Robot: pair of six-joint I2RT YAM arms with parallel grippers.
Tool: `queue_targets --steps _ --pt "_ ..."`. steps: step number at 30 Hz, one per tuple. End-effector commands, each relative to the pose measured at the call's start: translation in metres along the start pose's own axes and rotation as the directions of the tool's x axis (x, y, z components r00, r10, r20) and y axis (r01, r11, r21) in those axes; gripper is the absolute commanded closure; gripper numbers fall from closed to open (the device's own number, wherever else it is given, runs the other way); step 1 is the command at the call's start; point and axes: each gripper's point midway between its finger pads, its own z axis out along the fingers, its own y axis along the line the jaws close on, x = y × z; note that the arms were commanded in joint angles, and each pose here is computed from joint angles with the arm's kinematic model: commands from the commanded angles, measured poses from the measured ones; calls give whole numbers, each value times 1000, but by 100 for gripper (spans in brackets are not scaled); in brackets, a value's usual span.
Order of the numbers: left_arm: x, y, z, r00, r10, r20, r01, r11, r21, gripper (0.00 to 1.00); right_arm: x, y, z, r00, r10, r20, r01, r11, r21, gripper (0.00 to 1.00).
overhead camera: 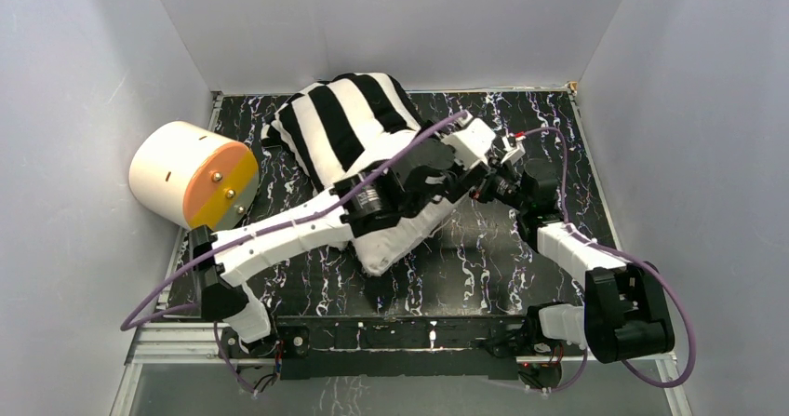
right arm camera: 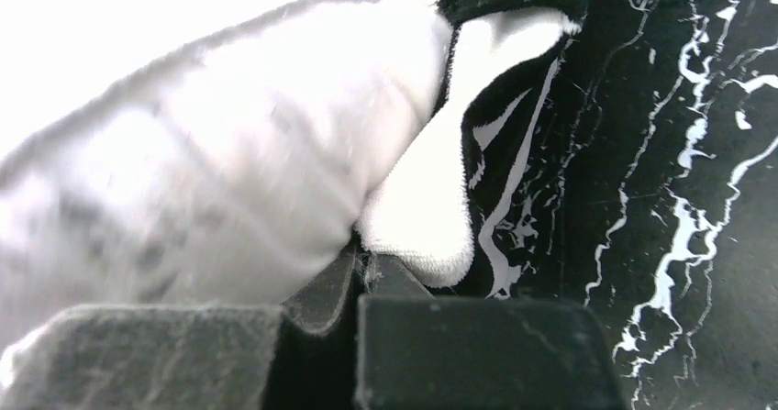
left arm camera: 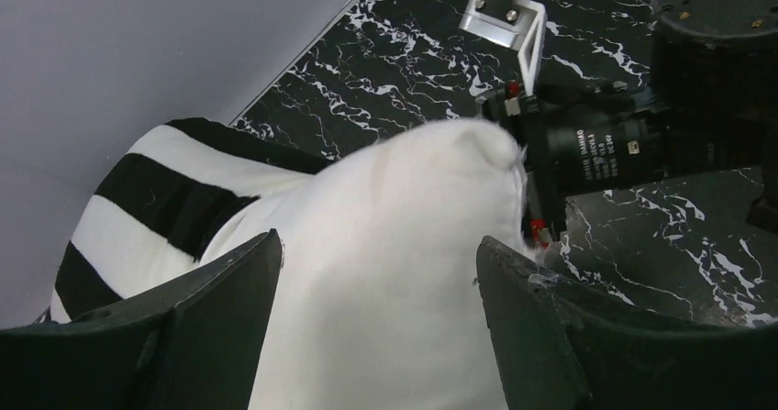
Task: Put the pillow into the pillowcase
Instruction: Stuff the pillow into the pillowcase.
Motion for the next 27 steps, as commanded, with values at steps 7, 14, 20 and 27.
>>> queue_targets --steps 7,14,20,27 --pt "62 -17 46 964 193 -183 -233 945 -228 13 -43 50 1 984 -141 105 149 986 -78 100" --pt "152 54 70 888 124 -442 -305 879 -367 100 -29 55 -12 974 -221 47 225 971 -81 100" --pt "181 97 83 906 -8 -423 -198 876 -440 100 -9 94 -44 942 -335 20 332 921 -206 100" --pt "225 112 94 881 -116 -458 -129 873 -470 100 16 100 -69 931 -364 -18 351 910 -221 100"
